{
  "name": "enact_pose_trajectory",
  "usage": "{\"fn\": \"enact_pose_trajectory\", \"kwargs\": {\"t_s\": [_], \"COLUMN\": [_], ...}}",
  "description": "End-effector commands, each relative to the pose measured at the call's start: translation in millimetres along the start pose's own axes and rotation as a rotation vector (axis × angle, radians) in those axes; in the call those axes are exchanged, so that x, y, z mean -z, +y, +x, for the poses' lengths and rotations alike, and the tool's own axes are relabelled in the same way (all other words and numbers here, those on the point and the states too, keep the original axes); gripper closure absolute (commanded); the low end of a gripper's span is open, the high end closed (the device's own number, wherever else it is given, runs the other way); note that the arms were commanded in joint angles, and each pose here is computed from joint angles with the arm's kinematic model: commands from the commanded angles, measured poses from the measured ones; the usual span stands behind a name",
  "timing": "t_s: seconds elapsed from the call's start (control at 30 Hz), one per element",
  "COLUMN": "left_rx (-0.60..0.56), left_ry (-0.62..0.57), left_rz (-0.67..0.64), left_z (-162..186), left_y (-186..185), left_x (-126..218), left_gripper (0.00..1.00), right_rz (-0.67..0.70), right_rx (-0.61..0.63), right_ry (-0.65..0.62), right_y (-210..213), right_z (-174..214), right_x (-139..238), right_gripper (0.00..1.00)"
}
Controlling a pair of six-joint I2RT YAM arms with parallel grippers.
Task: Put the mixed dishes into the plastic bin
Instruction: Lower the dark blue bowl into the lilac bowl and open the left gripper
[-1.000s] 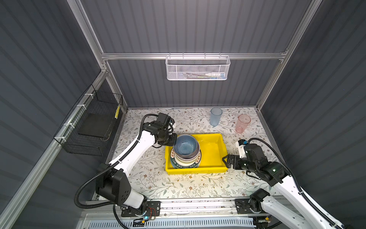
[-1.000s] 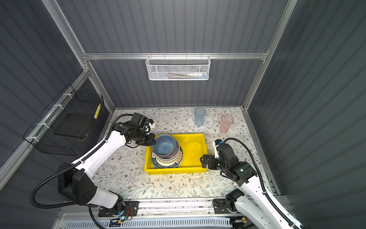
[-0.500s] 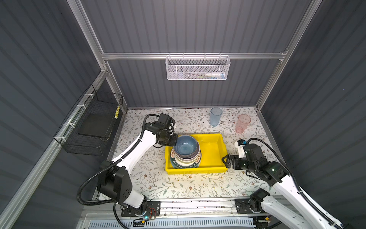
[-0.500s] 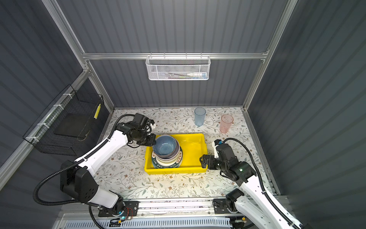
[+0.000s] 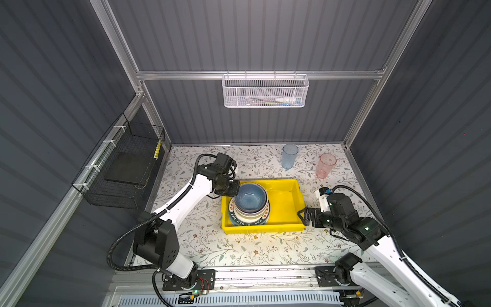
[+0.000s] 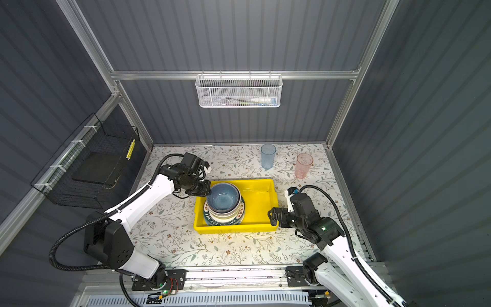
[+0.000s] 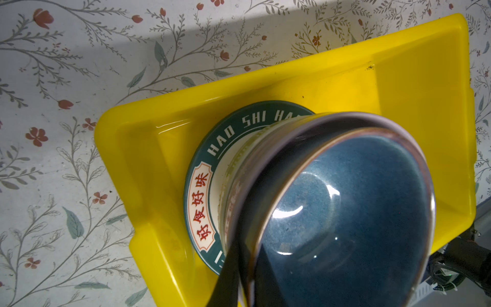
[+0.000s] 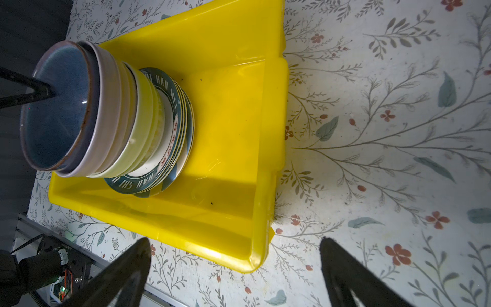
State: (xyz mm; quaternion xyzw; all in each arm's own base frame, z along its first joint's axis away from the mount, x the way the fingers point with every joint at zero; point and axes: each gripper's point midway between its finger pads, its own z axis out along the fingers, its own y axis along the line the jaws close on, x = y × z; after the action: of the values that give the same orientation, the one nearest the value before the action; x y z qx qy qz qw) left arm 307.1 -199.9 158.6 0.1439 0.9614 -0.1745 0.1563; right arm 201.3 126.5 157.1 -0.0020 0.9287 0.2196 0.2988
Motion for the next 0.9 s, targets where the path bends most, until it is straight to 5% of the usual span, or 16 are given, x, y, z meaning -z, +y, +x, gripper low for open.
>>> {"fn": "enact_pose_trajectory", "kwargs": {"t_s": [0.0,0.63,0.87], "left_rx": [0.004,-0.017,-0.029], "left_ry": [-0.006,-0.041,-0.102], "left_rz": [0.04,0.011,-0.043], "left_z": [-1.8,-8.2,-12.3], "left_y": [-8.3,-8.8,-1.5], "left_x": [-1.0,18.2,33.2], "left_gripper": [0.86,0.78,0.57], "right_rz": [0.002,0.0,0.007], "right_rx": [-0.002,-0.006,0.002], "right_ry": [0.007,0.01,0.003], "right_y": [-1.9,-1.7,-1.7], "right_z": [5.1,5.5,2.6], "right_x": [-1.9,-3.7,-0.6], "right_gripper": [0.01,0.01,0.01]}}
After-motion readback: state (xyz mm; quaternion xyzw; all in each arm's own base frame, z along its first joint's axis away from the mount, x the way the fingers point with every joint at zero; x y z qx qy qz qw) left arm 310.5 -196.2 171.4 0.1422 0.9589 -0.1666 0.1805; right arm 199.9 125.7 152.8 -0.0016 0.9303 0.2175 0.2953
